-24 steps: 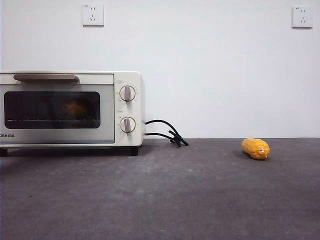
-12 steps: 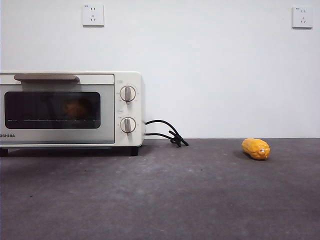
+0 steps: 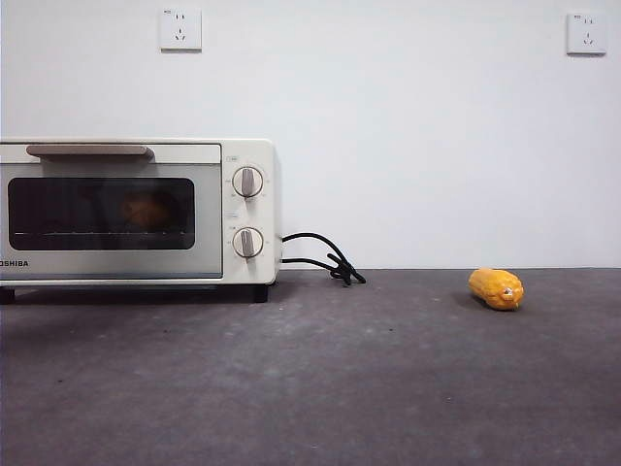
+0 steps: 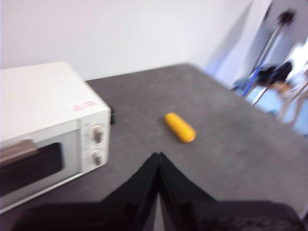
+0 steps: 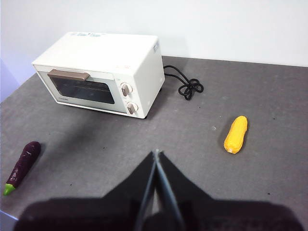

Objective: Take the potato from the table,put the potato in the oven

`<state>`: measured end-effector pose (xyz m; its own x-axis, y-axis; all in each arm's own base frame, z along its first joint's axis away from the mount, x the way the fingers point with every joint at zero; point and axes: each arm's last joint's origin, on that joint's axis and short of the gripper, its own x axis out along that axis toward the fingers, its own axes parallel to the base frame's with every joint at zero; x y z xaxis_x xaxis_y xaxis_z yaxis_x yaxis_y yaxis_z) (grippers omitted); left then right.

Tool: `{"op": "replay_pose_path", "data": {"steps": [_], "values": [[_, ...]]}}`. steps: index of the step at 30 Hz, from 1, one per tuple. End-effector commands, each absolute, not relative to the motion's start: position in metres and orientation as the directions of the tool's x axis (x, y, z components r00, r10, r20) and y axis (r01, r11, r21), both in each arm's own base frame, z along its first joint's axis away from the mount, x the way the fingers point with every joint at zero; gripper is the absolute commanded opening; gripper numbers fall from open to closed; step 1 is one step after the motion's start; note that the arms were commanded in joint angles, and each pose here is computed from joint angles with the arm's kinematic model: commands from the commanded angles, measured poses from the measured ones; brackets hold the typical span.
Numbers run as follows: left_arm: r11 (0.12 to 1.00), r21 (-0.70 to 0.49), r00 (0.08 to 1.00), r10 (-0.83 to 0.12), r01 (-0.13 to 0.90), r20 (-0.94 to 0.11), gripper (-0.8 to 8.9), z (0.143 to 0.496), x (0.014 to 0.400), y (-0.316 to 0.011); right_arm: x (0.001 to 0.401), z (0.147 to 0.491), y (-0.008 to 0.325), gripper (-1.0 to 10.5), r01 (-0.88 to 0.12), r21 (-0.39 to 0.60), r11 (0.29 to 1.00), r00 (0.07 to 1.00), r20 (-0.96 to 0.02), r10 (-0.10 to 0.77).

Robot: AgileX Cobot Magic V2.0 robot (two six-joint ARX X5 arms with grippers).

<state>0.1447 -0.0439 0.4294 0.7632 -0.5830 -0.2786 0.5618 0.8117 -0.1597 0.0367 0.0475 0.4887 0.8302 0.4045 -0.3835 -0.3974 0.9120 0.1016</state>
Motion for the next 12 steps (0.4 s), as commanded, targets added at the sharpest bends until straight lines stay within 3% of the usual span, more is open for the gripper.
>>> {"op": "replay_pose_path", "data": {"steps": [1,3,6,12], "values": [[0.822,0.068,0.792,-0.519,0.566,-0.321,-0.04,0.425,0.15,-0.042,0.037,0.485,0.047,0.0,-0.398,0.073,0.915,0.828,-0.401,0.392],[0.833,0.162,0.821,-0.453,0.529,-0.348,-0.04,0.421,0.155,-0.038,0.037,0.485,0.047,0.0,-0.398,0.073,0.915,0.828,-0.401,0.392],[0.841,0.196,0.838,-0.422,0.504,-0.347,-0.04,0.413,0.154,-0.032,0.037,0.485,0.047,0.0,-0.398,0.073,0.915,0.828,-0.401,0.392],[0.882,0.243,0.906,-0.348,0.404,-0.241,-0.04,0.361,0.131,-0.018,0.037,0.485,0.047,0.0,-0.398,0.073,0.915,0.828,-0.401,0.392]]}}
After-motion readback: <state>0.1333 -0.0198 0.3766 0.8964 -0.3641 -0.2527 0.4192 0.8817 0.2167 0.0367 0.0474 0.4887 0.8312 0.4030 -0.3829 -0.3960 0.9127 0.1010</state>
